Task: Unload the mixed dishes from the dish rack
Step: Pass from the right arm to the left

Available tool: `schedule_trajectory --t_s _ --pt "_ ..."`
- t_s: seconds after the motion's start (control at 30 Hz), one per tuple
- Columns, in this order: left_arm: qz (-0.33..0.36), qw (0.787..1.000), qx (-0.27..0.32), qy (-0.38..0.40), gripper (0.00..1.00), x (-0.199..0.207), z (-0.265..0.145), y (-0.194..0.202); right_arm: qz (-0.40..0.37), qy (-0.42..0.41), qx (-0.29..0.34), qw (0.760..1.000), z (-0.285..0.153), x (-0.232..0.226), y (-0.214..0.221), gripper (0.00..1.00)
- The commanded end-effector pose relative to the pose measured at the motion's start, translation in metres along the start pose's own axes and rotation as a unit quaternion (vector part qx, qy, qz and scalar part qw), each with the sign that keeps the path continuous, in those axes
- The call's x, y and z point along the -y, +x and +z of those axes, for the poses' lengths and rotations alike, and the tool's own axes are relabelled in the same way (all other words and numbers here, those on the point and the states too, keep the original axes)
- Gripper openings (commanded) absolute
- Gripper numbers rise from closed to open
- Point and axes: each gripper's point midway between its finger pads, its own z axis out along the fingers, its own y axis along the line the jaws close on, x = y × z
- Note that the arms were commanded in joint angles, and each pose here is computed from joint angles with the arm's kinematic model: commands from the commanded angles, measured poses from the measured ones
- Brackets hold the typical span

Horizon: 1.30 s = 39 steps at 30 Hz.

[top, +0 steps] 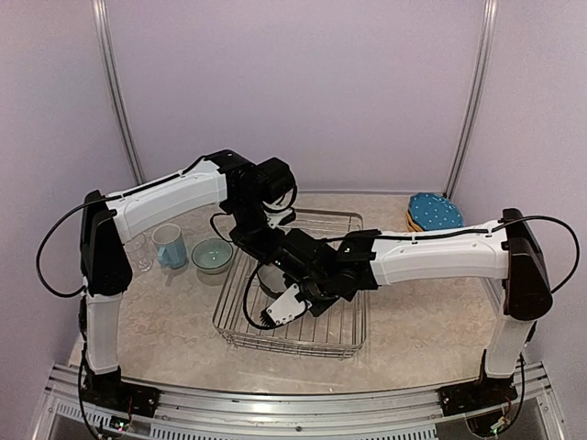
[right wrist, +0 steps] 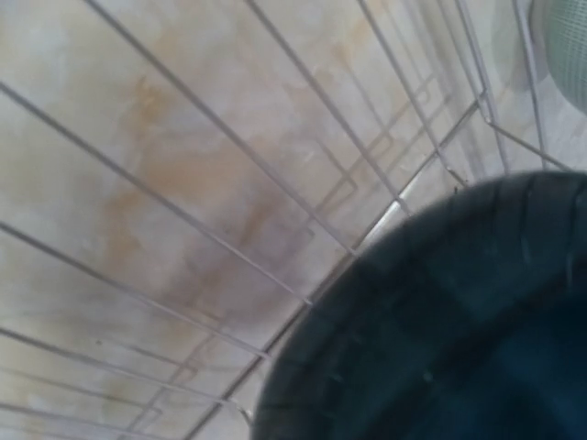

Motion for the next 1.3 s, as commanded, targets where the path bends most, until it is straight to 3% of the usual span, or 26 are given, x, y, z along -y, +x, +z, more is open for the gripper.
schedule_trajectory --t_s 0.0,0.2,0.5,0.57,0.6,0.77,0.93,1.27 --pt "-0.029 0.999 0.03 0.028 0.0 0.003 0.013 -0.018 0.003 0.021 0.016 1.0 0.002 0.01 -0.015 0.23" --pt "-0.049 0.998 0.028 0.034 0.0 -0.001 0.029 -0.017 0.007 0.001 0.035 0.999 0.003 0.002 -0.018 0.38" --pt "-0.085 0.995 0.049 0.028 0.0 -0.019 0.021 -0.025 0.036 0.058 0.063 0.996 -0.022 0.005 -0.008 0.78" --pt "-0.087 0.995 0.05 0.025 0.0 -0.021 0.019 -0.025 0.049 0.076 0.062 0.994 -0.03 0.009 -0.003 0.95" --pt "-0.086 0.995 0.052 0.022 0.0 -0.021 0.018 -0.026 0.056 0.088 0.062 0.993 -0.034 0.012 0.0 0.99" --pt "-0.087 0.995 0.053 0.01 0.0 -0.028 0.011 -0.026 0.146 0.161 0.075 0.973 -0.063 0.044 0.014 1.0" --pt "-0.098 0.992 0.077 0.014 0.0 -0.038 -0.018 -0.032 0.262 0.253 0.084 0.928 -0.097 0.07 0.041 1.0" --pt "-0.178 0.97 0.167 0.006 0.0 -0.114 -0.101 -0.024 0.484 0.337 0.246 0.769 -0.176 0.082 0.081 1.0"
